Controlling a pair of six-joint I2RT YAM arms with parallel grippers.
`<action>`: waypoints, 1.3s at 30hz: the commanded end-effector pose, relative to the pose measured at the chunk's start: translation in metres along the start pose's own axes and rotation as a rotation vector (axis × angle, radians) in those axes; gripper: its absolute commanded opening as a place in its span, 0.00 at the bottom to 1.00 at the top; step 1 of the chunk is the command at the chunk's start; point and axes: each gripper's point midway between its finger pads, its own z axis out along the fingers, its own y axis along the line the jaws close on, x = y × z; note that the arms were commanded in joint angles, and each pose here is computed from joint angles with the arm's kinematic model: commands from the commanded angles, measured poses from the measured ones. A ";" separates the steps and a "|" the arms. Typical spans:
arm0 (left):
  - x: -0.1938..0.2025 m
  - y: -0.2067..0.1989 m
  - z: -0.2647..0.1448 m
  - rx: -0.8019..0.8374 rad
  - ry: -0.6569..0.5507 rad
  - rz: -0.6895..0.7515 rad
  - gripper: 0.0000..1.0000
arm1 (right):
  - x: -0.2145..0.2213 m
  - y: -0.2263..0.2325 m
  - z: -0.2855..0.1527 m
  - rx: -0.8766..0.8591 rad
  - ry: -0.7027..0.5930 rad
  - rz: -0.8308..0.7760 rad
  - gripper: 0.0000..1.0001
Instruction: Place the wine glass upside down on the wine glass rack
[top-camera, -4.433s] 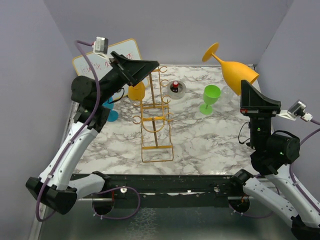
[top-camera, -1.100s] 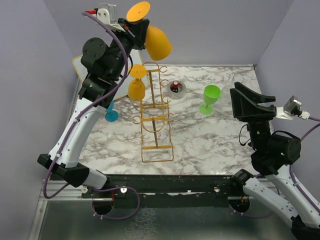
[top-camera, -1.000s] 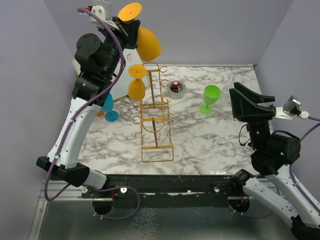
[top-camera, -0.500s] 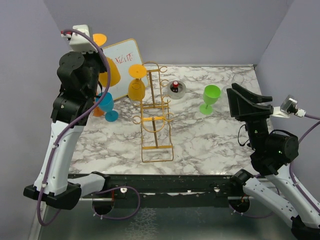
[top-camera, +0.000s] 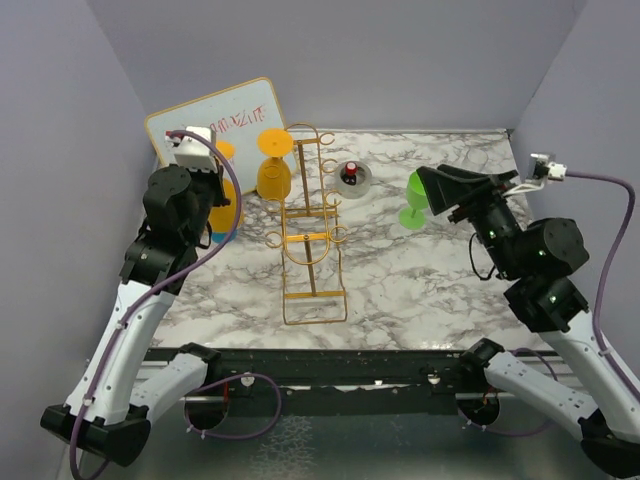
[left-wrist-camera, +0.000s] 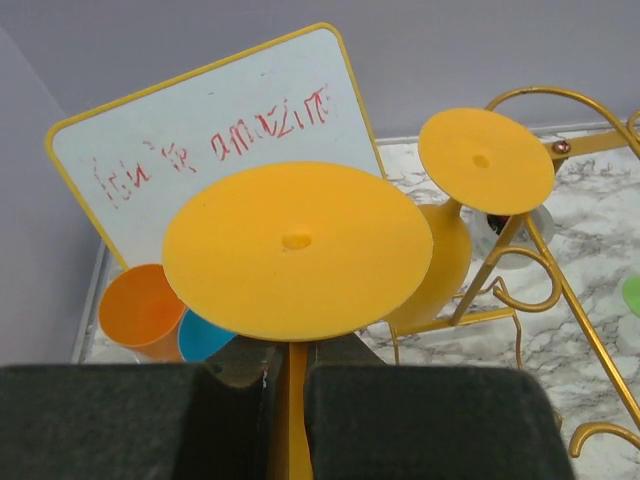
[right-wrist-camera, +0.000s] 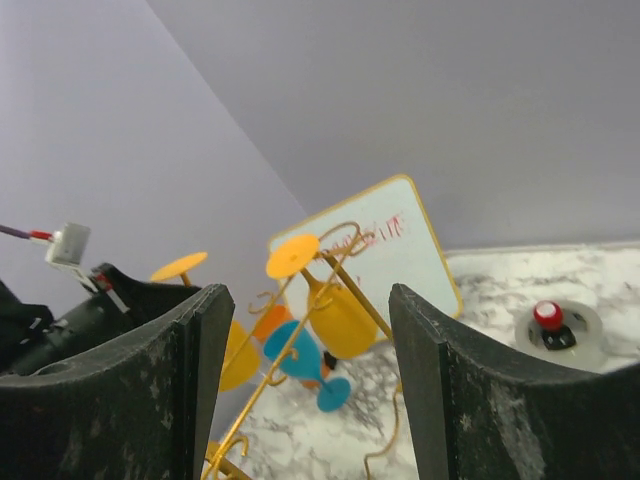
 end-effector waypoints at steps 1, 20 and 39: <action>0.003 -0.016 0.002 0.101 -0.041 0.035 0.00 | 0.063 -0.036 -0.009 0.157 0.319 -0.079 0.69; 0.014 -0.046 0.014 0.609 -0.136 0.123 0.00 | 0.142 -0.083 -0.016 0.367 0.563 -0.021 0.69; 0.040 -0.075 0.002 0.981 -0.119 0.108 0.00 | 0.150 -0.078 -0.014 0.343 0.565 0.045 0.69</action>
